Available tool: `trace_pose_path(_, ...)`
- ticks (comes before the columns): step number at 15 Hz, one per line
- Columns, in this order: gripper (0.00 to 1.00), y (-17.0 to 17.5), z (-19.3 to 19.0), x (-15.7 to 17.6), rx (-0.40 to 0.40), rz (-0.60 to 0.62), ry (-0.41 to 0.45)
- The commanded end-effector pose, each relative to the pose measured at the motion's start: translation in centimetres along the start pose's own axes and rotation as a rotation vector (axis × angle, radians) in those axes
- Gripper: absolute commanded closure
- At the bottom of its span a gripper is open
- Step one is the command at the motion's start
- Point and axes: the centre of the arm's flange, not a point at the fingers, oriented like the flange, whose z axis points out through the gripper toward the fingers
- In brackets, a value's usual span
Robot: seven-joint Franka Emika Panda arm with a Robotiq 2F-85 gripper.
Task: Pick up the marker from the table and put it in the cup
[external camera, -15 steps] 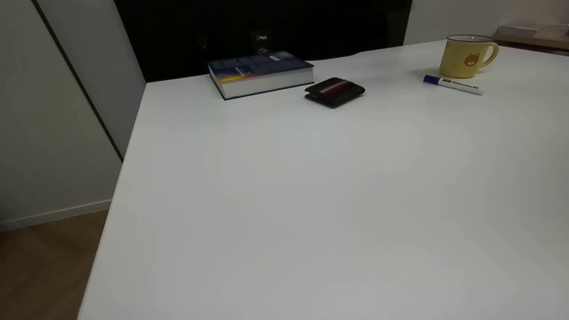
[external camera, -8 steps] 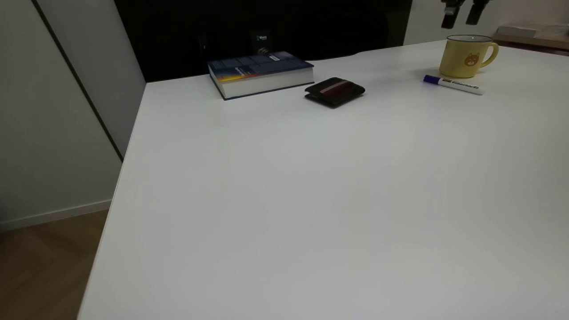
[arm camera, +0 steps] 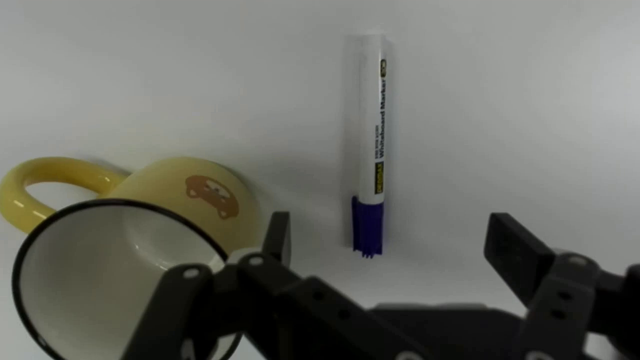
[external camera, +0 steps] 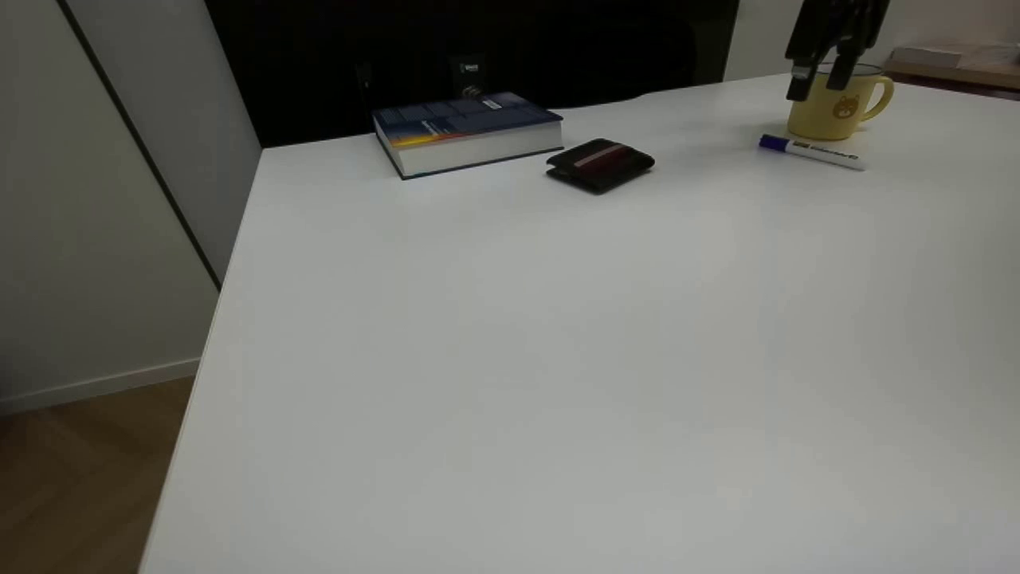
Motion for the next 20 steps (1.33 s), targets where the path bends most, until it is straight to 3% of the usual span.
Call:
trace_pose_path(1,0.00,0.0,1.6,-0.1,-0.004,-0.012,-0.019)
trace_pose_path(20,0.00,0.0,6.1,-2.2,-0.012,-0.016,-0.107)
